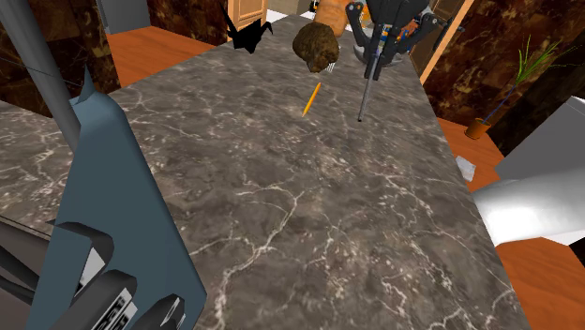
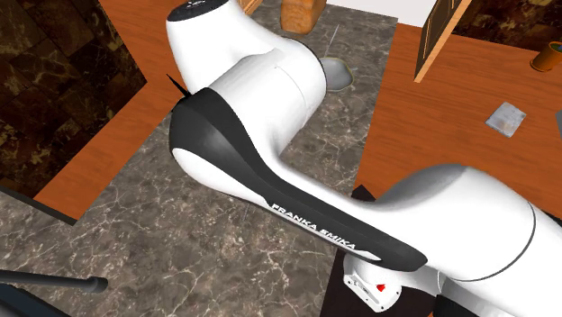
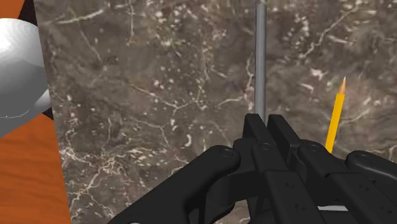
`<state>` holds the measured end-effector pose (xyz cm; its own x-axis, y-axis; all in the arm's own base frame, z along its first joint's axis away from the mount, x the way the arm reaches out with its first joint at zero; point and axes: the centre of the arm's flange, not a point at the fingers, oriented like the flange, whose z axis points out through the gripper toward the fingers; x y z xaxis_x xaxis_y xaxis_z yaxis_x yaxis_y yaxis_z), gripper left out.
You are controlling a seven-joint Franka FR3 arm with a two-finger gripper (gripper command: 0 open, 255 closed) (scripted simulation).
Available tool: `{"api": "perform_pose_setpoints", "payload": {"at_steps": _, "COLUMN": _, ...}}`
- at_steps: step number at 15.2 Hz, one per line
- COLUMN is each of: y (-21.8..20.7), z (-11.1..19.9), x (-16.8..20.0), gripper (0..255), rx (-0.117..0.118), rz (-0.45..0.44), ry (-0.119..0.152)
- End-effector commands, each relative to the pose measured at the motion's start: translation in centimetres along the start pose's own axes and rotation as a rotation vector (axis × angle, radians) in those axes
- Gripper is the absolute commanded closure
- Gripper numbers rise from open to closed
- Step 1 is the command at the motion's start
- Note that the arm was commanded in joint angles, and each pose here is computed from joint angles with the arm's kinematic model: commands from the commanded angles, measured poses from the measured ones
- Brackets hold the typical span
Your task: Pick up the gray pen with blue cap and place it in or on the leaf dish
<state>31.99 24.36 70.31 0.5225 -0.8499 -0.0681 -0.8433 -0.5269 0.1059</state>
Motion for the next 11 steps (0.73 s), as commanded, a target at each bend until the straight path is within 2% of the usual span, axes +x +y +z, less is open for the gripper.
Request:
{"api": "perform_pose_setpoints", "payload": {"at_steps": 1, "y": 0.1, "z": -1.1, "x": 0.0, "gripper": 255, "rx": 0.000, "rz": 0.000, "ry": 0.000}}
{"api": "perform_pose_setpoints", "payload": {"at_steps": 3, "y": 0.2, "z": -2.0, "x": 0.0, "gripper": 255, "rx": 0.000, "rz": 0.000, "ry": 0.000}}
{"api": "perform_pose_setpoints", "payload": {"at_steps": 11, "y": 1.1, "z": -2.9, "x": 10.5, "gripper": 255, "rx": 0.000, "rz": 0.000, "ry": 0.000}}
